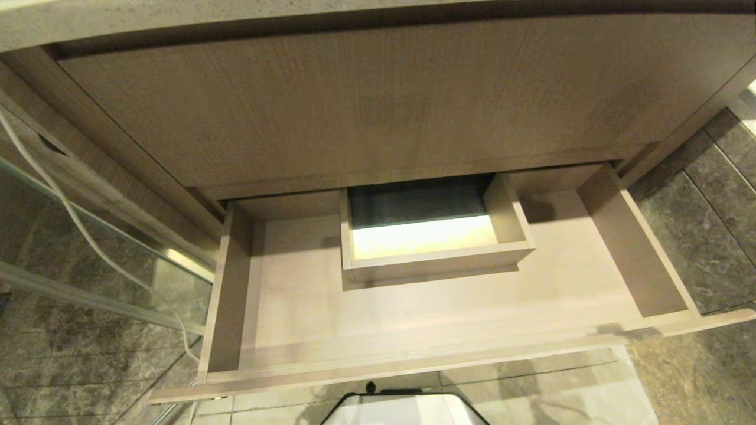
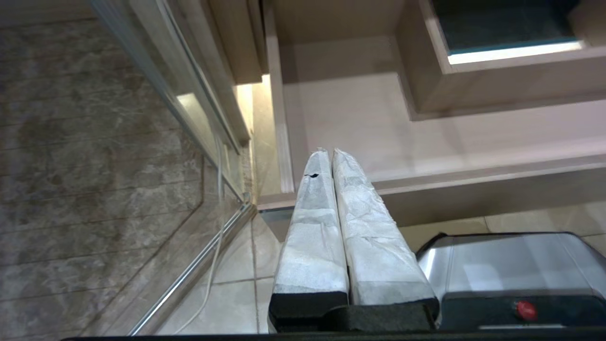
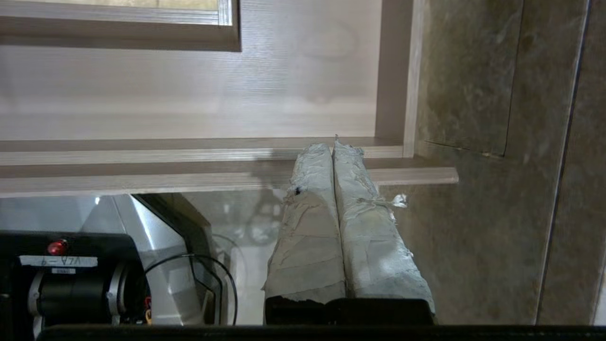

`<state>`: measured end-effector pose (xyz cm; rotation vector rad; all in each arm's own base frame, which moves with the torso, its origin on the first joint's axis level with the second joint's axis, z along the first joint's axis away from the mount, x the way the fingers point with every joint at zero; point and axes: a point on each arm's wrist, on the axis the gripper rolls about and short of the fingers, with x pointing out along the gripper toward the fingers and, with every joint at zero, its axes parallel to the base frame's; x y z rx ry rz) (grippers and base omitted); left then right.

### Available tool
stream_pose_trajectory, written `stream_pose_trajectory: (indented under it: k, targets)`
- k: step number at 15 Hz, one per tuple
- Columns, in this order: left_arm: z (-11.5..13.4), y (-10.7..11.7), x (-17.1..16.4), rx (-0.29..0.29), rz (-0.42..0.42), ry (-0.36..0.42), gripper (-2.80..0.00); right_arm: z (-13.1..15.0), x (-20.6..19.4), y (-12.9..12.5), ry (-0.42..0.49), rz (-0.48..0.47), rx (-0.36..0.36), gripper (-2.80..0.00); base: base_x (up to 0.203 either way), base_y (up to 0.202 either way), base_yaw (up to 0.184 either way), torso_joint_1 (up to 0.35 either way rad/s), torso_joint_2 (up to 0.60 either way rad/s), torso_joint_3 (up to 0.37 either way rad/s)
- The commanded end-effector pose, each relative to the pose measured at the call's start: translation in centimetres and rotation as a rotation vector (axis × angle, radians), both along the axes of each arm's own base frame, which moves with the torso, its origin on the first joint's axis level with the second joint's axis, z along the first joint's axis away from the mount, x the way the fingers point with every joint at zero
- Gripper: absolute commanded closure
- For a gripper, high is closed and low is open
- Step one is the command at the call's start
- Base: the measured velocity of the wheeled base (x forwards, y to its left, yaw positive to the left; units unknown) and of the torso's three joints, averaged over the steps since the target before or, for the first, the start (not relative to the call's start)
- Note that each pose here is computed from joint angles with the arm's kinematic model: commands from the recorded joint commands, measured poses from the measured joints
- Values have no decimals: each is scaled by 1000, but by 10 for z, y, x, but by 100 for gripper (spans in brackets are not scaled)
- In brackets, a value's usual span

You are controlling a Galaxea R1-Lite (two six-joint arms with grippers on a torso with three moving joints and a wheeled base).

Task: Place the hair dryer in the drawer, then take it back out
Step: Close the drawer

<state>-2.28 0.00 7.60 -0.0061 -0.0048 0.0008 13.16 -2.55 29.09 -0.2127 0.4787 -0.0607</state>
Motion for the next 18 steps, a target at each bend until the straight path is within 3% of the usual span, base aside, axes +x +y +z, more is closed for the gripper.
stream_pose_trajectory:
  k: [1,10,18]
  targets:
    - [0,0,0,0,1,1,0,-2,1,0,10,0,1,0,0,0,0,-46,369,364]
    - [0,0,0,0,-1,2,0,-10,1,0,42,-4,4,0,0,0,0,22,252,259]
    - [0,0,0,0,1,3,0,-24,10,-2,57,-4,6,0,0,0,0,-23,122,88]
